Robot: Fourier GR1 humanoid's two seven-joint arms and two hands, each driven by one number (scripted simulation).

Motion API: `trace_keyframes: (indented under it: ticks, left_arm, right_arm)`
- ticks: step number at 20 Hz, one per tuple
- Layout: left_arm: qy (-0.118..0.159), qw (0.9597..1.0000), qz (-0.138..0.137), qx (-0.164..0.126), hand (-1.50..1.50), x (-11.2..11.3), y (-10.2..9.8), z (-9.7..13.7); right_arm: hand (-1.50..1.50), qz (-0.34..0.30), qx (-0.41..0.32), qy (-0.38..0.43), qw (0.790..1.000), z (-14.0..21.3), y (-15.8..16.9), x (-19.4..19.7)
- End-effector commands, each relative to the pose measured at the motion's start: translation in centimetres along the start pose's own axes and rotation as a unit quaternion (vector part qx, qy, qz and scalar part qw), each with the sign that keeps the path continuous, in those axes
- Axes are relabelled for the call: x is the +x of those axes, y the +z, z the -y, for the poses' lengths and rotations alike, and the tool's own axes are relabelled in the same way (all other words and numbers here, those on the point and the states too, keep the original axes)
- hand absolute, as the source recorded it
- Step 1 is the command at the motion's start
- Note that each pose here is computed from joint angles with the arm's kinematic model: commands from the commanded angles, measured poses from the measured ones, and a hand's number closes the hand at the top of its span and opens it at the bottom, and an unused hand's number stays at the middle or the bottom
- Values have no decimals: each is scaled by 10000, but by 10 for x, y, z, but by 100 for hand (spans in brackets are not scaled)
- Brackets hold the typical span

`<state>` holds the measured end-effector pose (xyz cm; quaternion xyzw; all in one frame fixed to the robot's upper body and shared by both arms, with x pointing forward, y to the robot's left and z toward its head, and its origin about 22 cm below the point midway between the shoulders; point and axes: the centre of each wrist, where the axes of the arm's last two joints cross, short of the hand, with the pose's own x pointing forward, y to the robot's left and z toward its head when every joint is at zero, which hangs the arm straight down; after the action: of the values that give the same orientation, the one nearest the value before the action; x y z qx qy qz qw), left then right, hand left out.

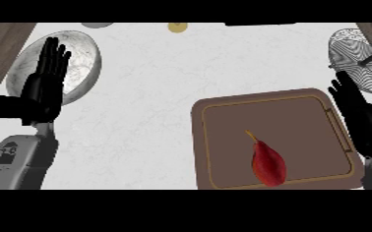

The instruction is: Pick the pear from the tray and place it in the tiered basket

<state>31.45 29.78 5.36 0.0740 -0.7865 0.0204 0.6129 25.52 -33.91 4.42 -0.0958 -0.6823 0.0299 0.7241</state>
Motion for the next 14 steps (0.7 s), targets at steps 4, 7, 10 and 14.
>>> trace_keyframes:
  ticks: [4, 7, 10, 14]
  left_arm:
    - [-406, 9984, -177, -361, 0, -8, 10, 29]
    - [-293, 9983, -428, -254, 0, -14, 15, 24]
    - [-371, 9953, -549, -703, 0, -19, 33, 65]
    - [-369, 9945, -705, -687, 0, -16, 39, 73]
  right_arm:
    - [150, 1319, 1722, -1944, 9566, -24, -32, 36]
    - [150, 1157, -214, -4167, 9014, -38, -24, 5]
    - [-150, 573, 2619, -3575, 8946, -52, -37, 0]
    - [-150, 951, 3942, -3707, 8356, -28, -34, -2]
